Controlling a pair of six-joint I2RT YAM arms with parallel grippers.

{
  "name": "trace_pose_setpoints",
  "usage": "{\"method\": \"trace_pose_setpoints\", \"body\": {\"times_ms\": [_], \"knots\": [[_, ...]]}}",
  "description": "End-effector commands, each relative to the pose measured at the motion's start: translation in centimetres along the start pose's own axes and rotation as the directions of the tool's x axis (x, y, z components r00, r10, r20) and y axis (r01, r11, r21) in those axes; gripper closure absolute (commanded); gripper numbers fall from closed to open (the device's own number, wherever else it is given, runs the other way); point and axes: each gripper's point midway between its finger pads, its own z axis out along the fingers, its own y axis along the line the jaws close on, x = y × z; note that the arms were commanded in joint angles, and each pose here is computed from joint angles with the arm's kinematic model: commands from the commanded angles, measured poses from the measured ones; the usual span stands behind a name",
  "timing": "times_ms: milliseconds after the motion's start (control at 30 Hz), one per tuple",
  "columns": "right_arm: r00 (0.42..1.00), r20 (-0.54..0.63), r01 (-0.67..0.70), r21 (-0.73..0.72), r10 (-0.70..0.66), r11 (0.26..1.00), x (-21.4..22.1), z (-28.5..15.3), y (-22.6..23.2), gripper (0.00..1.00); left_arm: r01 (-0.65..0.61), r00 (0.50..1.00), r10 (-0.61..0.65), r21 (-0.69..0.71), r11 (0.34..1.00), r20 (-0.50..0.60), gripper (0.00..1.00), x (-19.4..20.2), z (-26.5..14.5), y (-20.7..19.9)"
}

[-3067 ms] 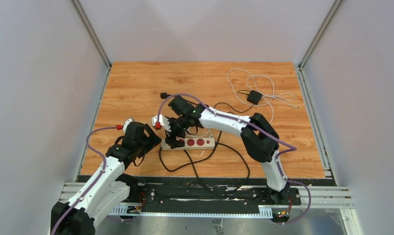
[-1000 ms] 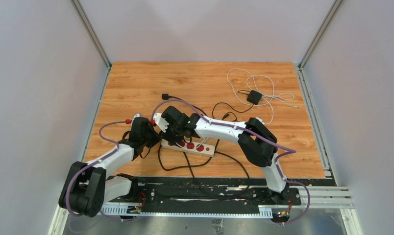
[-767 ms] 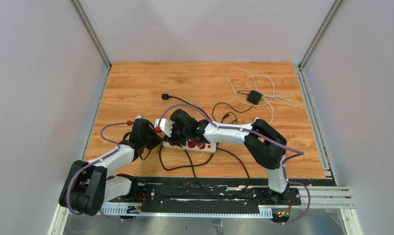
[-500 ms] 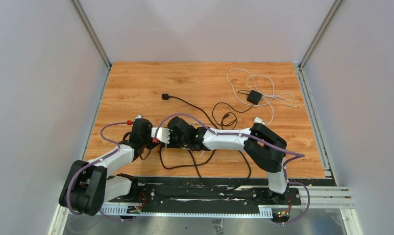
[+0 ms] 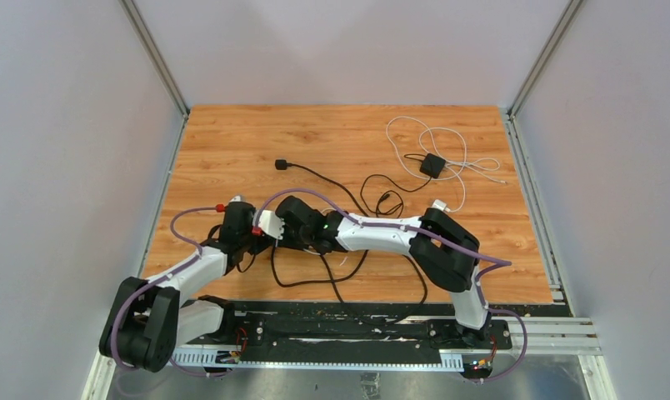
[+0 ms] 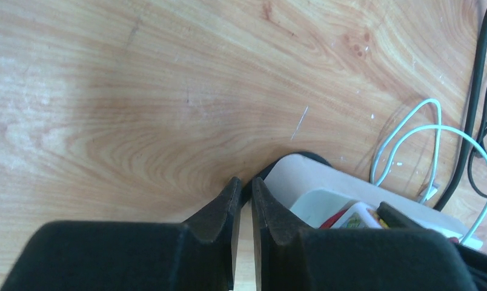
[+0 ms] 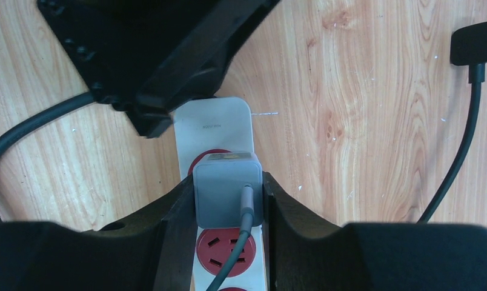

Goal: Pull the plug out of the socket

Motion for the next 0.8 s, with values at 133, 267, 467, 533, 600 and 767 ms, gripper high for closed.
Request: {"method": "trace_pose_setpoints", "body": {"times_ms": [133, 267, 467, 533, 600, 767], "knots": [[0.987, -0.060, -0.154, -0.089, 0.149, 0.984, 4.0, 3.0, 0.8, 1.00, 0.014, 0.977, -0.005, 0.041, 0.999, -0.213, 0.81, 5.5, -3.7, 0.3], [0.988, -0.067, -0.145, -0.099, 0.139, 0.985, 4.2, 3.0, 1.0, 1.00, 0.034, 0.984, -0.020, 0.080, 0.996, -0.175, 0.78, 4.7, -4.4, -0.7], [0.988, -0.060, -0.147, -0.110, 0.141, 0.983, 4.0, 2.8, 1.1, 1.00, 0.065, 0.994, -0.060, 0.044, 0.997, -0.097, 0.73, 3.0, -4.7, -0.6], [0.989, -0.058, -0.145, -0.113, 0.139, 0.983, 4.0, 2.8, 1.1, 1.00, 0.075, 0.995, -0.076, -0.029, 0.997, -0.062, 0.73, 2.4, -4.4, 0.6], [0.989, -0.062, -0.139, -0.114, 0.133, 0.984, 4.2, 2.8, 1.1, 1.00, 0.084, 0.996, -0.085, -0.066, 0.994, -0.021, 0.73, 1.3, -4.3, 0.8], [0.989, -0.067, -0.141, -0.120, 0.133, 0.983, 4.4, 2.9, 1.3, 1.00, 0.119, 0.993, -0.120, 0.015, 0.993, 0.022, 0.71, -1.3, -4.0, -1.9]]}}
